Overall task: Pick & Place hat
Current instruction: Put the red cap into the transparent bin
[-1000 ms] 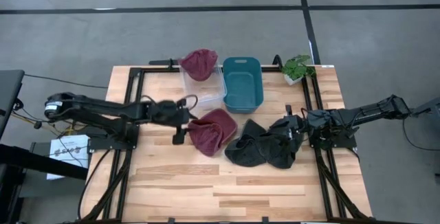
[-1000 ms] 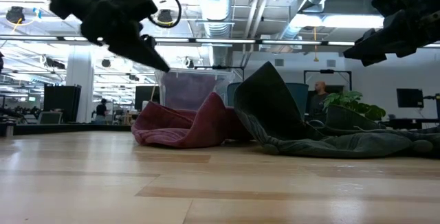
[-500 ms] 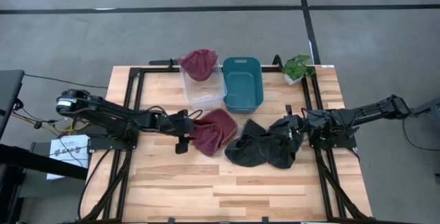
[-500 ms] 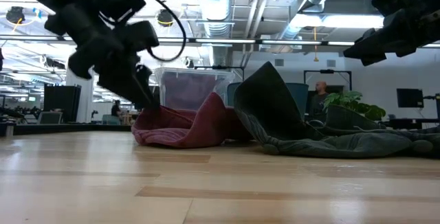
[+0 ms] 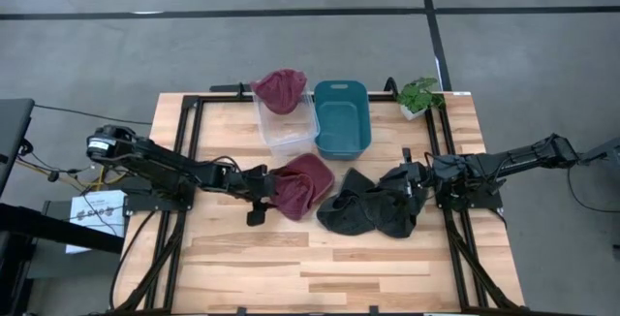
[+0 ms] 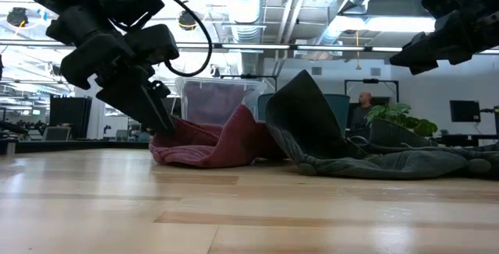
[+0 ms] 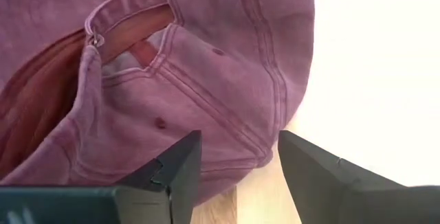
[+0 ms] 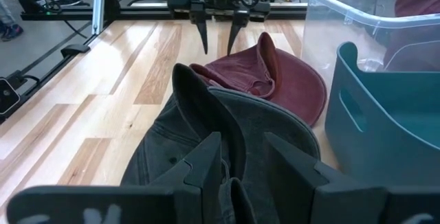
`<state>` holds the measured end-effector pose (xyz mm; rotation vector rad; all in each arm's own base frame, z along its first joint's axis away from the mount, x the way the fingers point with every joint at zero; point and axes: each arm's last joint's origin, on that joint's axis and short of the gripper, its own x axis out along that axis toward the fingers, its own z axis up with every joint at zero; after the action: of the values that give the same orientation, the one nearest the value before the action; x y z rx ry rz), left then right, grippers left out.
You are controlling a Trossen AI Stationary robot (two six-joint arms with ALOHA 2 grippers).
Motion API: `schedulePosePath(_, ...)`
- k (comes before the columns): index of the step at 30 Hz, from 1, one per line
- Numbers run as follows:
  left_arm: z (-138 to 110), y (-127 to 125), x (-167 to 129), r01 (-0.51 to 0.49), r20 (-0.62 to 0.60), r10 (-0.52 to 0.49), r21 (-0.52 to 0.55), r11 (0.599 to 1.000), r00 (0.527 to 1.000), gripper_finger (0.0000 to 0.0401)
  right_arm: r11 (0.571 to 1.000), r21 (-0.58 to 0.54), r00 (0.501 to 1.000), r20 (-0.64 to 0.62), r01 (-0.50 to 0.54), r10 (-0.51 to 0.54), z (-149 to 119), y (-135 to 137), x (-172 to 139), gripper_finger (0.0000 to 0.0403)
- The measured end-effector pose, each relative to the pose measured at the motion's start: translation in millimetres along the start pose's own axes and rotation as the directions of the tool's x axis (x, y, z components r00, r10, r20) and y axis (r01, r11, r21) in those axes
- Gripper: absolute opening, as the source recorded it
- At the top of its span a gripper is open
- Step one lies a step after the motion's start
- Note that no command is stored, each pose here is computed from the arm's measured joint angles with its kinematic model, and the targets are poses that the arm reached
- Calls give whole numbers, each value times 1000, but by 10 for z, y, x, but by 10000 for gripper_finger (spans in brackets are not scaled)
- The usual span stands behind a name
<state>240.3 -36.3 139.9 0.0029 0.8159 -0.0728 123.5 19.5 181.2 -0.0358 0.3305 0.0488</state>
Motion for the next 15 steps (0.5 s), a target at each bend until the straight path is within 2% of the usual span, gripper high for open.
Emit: schedulePosePath(15,-152,-4,210,6,-112,-10,-42,999,994,191,1000,0,1000,0,0,0,0,0,0,99)
